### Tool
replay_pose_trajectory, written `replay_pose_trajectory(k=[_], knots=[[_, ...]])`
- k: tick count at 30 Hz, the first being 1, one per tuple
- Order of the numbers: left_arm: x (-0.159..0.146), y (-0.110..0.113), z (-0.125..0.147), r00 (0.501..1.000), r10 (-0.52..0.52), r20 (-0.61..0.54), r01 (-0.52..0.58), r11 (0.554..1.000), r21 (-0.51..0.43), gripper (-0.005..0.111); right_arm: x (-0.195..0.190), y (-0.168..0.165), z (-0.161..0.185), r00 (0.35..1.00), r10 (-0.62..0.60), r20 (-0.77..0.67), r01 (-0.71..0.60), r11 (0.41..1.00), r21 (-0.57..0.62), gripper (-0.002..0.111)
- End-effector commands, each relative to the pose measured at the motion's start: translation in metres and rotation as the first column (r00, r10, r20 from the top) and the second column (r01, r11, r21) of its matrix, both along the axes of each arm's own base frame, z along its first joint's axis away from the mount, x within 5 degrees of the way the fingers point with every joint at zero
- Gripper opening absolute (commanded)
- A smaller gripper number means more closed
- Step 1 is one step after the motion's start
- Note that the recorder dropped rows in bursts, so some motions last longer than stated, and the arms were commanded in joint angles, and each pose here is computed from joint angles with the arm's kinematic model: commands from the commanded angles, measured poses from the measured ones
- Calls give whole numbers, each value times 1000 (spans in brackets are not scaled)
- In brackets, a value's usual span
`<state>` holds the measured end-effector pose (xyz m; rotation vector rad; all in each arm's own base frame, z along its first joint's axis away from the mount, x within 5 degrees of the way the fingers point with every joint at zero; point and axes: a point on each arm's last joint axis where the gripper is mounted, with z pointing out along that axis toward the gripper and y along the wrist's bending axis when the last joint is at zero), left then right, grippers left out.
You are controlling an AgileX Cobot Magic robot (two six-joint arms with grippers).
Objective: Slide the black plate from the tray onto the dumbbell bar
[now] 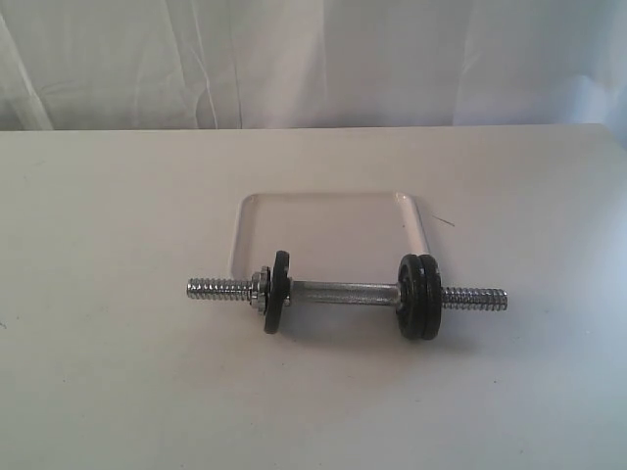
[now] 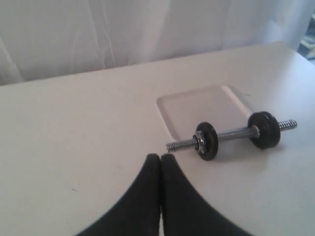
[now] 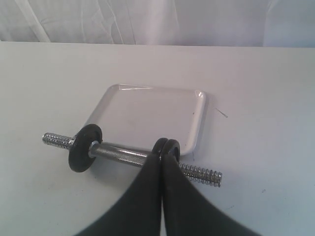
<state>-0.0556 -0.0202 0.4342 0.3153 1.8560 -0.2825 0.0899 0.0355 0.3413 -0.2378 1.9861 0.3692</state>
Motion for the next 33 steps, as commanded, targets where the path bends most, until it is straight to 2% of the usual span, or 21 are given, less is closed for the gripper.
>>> replay_pose_trajectory(k=[1,8,19,23,29,33], knots=[[-38,-1,-10,992,42,117,-41,999,-14,0,0,-1,-1,1000,-6,8,6,1000,-1,0],[-69,-4,-21,972,79,220,-76,997,-20,0,0,-1,-1,1000,-6,8,6,1000,-1,0],[-71,-4,-22,971,79,227,-76,997,-21,0,0,-1,-1,1000,-6,8,6,1000,-1,0],[-63,-3,-29,975,90,202,-89,996,-16,0,0,-1,-1,1000,-6,8,6,1000,-1,0],[-45,5,-49,956,208,206,-217,976,18,0,0,-1,-1,1000,-6,8,6,1000,-1,0],[-30,6,-57,958,222,184,-229,973,20,0,-1,-1,-1,1000,-6,10,6,1000,0,0]])
